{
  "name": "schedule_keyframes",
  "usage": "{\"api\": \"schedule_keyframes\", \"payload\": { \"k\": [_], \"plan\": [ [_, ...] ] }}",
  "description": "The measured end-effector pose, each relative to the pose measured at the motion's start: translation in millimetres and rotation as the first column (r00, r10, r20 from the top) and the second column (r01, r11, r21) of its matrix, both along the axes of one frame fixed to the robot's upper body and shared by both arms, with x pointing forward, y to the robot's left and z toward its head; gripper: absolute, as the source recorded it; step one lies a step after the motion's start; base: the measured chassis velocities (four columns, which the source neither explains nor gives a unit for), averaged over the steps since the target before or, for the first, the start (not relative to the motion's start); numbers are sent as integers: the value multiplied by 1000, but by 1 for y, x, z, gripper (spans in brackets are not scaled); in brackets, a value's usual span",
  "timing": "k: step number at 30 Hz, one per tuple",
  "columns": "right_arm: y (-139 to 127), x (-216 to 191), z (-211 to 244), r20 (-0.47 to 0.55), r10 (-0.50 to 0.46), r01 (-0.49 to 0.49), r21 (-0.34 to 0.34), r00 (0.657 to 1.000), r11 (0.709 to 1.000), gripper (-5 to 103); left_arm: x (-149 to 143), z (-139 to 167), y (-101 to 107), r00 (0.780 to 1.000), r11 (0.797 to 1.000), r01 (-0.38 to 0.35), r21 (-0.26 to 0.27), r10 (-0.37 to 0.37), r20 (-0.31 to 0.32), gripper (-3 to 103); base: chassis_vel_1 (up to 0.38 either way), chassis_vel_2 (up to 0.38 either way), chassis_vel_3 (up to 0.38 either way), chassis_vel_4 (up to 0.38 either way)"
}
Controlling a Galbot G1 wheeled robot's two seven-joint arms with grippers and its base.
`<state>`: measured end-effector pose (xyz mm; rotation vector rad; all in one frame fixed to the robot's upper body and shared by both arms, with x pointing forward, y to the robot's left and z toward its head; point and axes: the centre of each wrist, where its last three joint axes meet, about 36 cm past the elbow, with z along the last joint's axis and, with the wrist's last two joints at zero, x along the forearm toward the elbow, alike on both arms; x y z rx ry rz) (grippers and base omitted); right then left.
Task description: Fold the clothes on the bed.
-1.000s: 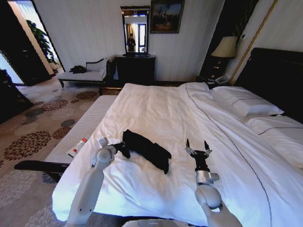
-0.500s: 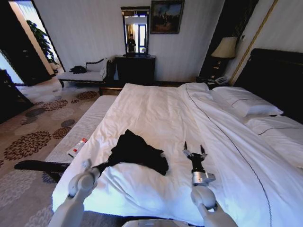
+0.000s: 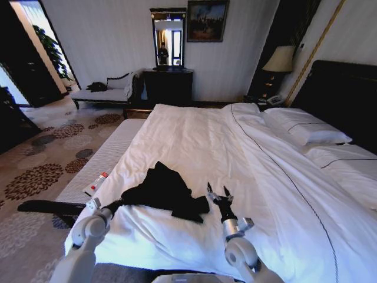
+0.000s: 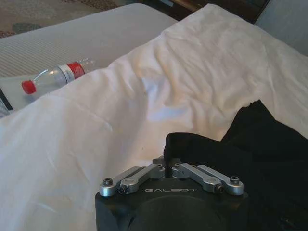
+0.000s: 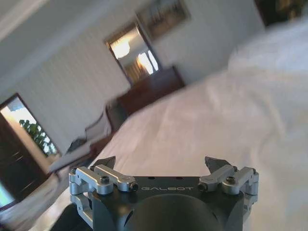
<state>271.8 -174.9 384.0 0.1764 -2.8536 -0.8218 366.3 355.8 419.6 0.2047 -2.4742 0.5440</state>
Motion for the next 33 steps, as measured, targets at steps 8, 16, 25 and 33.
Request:
{"api": "schedule_keyframes", "payload": {
  "k": [8, 16, 25, 33],
  "plan": [
    [27, -13, 21, -179, 110, -100, 66, 978, 993, 100, -1, 1, -6, 1000, 1000, 3, 0, -3, 8, 1, 0, 0, 0, 0],
    [32, 22, 41, -305, 174, -161, 68, 936, 985, 100, -1, 7, -9, 1000, 1000, 8, 6, -8, 26, 1, 0, 0, 0, 0],
    [28, 84, 61, -353, 171, -172, 28, 920, 985, 100, -4, 15, -18, 999, 1000, 26, 8, -26, 47, 1, 0, 0, 0, 0],
    [31, 93, 67, -453, 150, -162, 11, 879, 987, 97, -2, 19, -17, 998, 999, 33, 22, -34, 49, 1, 0, 0, 0, 0]
  ]
}}
